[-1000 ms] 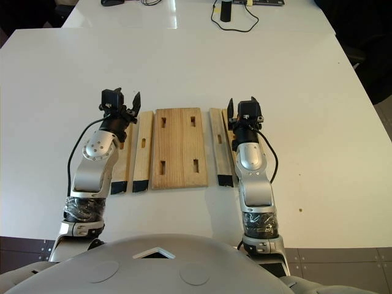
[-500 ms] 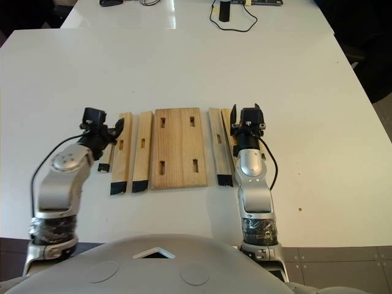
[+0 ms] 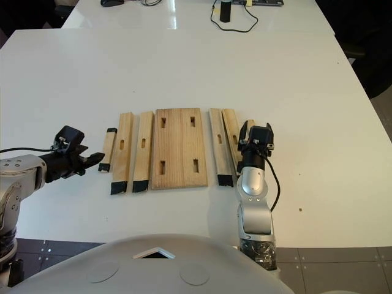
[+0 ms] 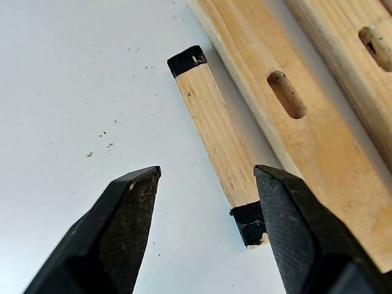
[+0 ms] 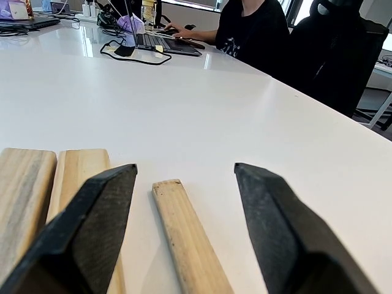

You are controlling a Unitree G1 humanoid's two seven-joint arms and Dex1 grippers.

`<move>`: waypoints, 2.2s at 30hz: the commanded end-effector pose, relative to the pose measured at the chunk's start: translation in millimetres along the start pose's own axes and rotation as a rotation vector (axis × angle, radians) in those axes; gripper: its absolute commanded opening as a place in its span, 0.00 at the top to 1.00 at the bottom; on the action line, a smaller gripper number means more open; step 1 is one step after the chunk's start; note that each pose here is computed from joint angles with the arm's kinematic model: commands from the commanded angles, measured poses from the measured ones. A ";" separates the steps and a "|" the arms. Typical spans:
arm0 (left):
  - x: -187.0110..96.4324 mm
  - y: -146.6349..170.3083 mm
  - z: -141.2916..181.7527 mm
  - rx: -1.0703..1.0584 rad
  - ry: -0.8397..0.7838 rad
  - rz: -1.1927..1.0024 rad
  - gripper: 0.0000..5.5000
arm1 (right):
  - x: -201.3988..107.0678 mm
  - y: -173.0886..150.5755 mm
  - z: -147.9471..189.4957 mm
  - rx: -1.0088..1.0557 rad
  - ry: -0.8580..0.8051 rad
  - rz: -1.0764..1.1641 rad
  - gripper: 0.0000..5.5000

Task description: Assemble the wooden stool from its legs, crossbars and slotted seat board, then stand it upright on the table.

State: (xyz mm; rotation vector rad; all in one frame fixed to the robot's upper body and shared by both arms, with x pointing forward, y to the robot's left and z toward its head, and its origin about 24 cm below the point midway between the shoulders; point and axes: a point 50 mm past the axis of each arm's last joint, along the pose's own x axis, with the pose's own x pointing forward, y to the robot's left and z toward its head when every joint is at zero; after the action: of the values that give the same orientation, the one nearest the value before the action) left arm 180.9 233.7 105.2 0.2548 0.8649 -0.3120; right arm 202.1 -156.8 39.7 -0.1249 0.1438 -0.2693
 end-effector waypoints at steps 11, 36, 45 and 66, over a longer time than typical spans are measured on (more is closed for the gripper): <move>17.1 -10.0 -29.2 -0.067 0.111 -0.023 0.48 | 0.5 2.8 1.4 0.016 0.002 0.006 0.47; 51.8 38.4 -19.3 -0.131 -0.148 0.126 0.76 | 12.1 2.0 9.1 0.016 -0.034 0.009 0.47; -20.5 9.9 139.8 -0.063 -0.972 -0.457 0.76 | 22.6 -16.3 98.8 0.383 -0.357 0.354 0.47; -57.7 -59.4 129.3 0.244 -0.844 -1.384 0.76 | -42.4 -4.6 191.2 0.376 -0.342 1.770 0.47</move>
State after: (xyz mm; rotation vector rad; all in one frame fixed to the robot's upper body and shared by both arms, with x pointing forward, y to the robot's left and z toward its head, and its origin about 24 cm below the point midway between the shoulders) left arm 217.2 145.3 225.1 -0.3422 0.0189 -1.6812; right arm 194.3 -134.6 230.7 0.3738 -0.1829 1.4384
